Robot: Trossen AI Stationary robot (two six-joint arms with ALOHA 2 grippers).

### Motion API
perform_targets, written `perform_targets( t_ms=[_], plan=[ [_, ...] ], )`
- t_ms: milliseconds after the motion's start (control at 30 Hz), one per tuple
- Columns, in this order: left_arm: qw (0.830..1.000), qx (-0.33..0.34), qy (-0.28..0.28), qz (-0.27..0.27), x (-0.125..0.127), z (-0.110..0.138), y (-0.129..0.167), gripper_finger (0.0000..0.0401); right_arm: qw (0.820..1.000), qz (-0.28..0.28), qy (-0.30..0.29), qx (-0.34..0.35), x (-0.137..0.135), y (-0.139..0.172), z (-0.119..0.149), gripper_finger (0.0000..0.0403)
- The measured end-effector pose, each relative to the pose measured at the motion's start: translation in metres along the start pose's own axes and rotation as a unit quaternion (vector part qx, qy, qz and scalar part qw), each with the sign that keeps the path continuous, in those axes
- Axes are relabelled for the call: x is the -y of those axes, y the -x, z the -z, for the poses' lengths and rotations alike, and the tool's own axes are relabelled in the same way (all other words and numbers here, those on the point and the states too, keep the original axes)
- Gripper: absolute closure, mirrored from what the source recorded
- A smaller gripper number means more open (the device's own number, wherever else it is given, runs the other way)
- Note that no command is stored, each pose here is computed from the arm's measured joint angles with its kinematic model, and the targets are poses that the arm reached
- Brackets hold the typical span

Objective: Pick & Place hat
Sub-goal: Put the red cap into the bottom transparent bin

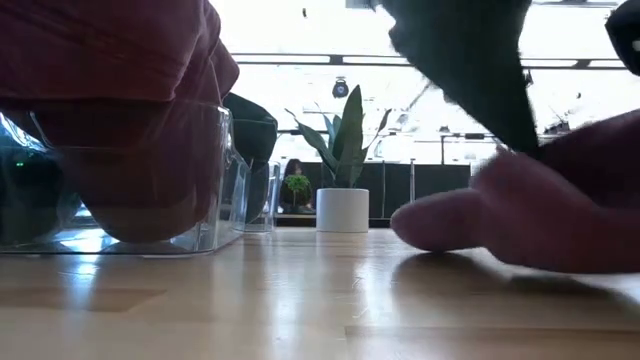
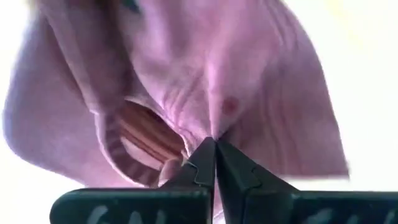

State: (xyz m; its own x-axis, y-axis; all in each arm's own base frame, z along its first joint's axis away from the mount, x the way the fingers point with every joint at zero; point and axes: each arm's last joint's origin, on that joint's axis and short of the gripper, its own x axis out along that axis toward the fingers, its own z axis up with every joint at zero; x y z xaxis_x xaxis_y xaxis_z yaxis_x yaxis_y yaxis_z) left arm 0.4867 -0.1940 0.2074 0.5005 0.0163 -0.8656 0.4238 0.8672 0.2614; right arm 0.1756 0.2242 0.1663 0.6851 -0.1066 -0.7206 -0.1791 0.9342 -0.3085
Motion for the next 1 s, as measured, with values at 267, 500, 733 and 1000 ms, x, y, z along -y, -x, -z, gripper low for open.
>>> perform_targets(
  t_ms=[267,500,733,1000],
  plan=[
    [0.997,0.067,-0.001,0.044,0.019,-0.015,0.029,0.0342,0.998,-0.020,-0.059,-0.003,0.003,0.006,-0.002,0.0400],
    [0.988,0.103,0.098,0.051,0.016,-0.022,0.024,0.0242,0.992,-0.010,-0.124,-0.003,0.006,0.008,-0.002,0.0399],
    [0.993,0.107,-0.021,0.052,0.050,-0.024,0.014,0.0234,0.988,-0.012,-0.152,0.003,0.010,0.014,-0.004,0.0396],
    [0.980,0.069,-0.186,-0.014,0.074,-0.016,-0.017,0.0221,0.987,-0.014,-0.157,0.016,0.010,0.015,-0.006,0.0396]
  ],
)
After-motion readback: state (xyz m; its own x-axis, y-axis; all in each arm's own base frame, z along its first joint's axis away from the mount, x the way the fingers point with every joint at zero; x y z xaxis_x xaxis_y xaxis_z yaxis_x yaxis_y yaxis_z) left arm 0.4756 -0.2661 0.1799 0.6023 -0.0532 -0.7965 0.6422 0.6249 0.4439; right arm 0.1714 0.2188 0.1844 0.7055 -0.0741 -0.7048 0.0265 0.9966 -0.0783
